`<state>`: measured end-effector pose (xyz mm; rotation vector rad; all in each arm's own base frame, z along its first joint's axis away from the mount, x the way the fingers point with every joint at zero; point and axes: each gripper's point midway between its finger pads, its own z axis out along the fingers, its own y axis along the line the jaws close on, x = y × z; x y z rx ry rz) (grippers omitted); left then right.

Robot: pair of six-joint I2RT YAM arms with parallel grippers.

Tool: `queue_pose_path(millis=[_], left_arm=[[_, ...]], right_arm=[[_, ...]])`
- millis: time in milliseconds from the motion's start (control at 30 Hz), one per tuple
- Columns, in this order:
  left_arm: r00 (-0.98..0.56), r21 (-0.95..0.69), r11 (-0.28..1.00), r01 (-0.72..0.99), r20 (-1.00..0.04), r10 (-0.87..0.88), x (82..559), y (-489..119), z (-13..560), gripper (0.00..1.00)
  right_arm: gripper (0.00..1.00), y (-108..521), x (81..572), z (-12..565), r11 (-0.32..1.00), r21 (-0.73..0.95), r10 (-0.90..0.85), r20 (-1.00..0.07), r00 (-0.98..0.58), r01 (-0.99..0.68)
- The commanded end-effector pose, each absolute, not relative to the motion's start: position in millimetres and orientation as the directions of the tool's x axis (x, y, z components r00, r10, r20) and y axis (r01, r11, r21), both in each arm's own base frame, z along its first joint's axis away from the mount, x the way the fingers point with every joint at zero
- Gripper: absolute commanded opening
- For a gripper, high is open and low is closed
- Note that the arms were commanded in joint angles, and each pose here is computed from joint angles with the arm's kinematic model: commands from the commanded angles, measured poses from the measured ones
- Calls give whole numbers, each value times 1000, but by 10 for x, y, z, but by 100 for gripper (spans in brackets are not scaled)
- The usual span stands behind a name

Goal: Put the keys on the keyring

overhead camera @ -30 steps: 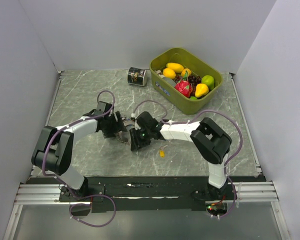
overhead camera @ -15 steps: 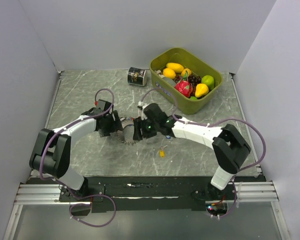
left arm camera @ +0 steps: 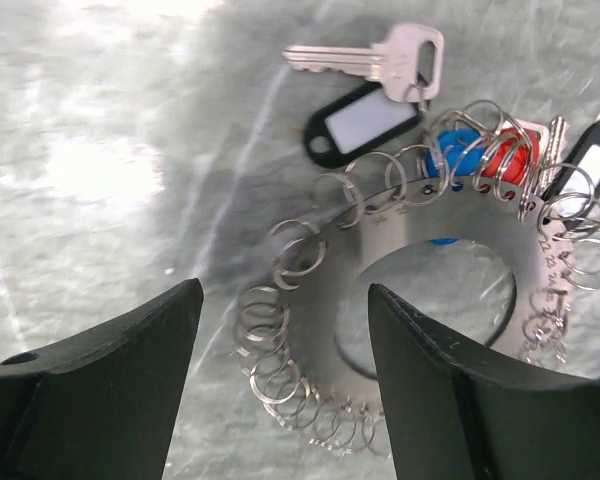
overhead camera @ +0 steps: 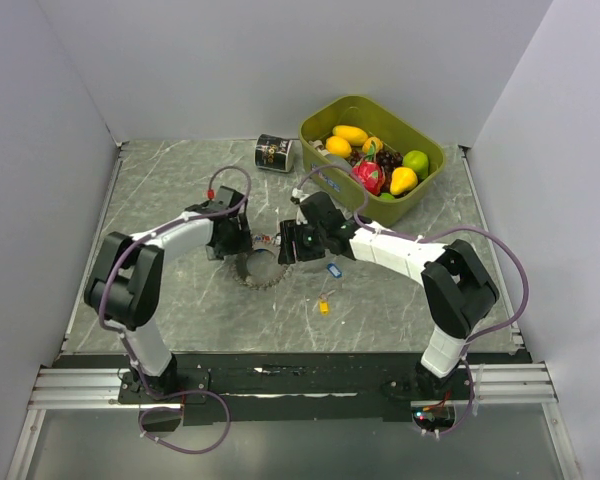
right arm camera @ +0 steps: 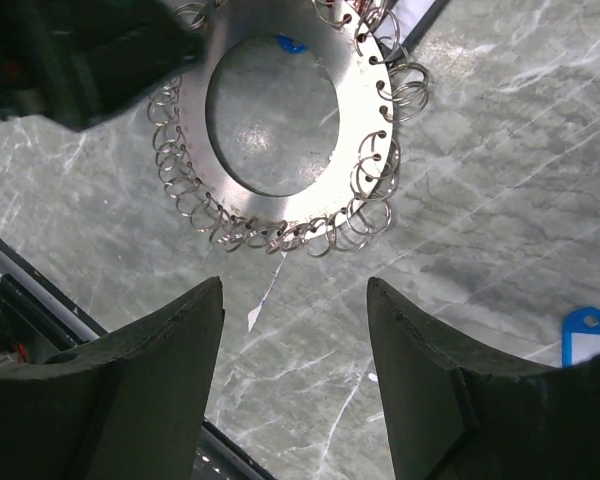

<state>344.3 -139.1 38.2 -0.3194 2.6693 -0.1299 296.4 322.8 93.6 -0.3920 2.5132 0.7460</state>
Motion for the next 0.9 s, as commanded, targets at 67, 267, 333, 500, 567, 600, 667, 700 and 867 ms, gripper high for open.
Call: queue_pose_path(millis=[67, 267, 333, 500, 567, 600, 667, 700, 867], left_arm=[[-898, -20, 989, -146, -416, -141, 3396, -1457, 265, 72], [-921, 28, 995, -97, -381, -79, 3316, -1498, 67, 54], [-928, 31, 996, -81, -367, -64, 3290, -1501, 22, 37], [-933, 57, 998, -36, -359, -13, 3276, -1506, 19, 12], [-929, 83, 996, -24, -369, 8, 3280, -1508, 42, 11], [-930, 95, 995, -19, -368, 17, 3265, -1505, 51, 11], [-924, 123, 992, -6, -380, 42, 3258, -1510, 78, 8], [-925, 139, 990, 0, -377, 53, 3235, -1496, 89, 7], [-918, 182, 983, 34, -383, 103, 3100, -1530, 130, 6]], right_arm=[[67, 3144, 2945, 995, 813, 428, -118, -543, -831, -395], [67, 3073, 2919, 981, 820, 418, -118, -546, -829, -392], [67, 3059, 2914, 980, 820, 415, -121, -546, -829, -393], [67, 3005, 2928, 952, 832, 402, -119, -545, -830, -383], [67, 2991, 2926, 956, 833, 400, -118, -546, -829, -382], [67, 2986, 2921, 960, 832, 399, -121, -548, -828, -385], [67, 2971, 2921, 962, 835, 394, -121, -550, -826, -384], [67, 2966, 2926, 961, 835, 392, -122, -551, -825, -385], [67, 2952, 2917, 948, 836, 391, -124, -548, -827, -384]])
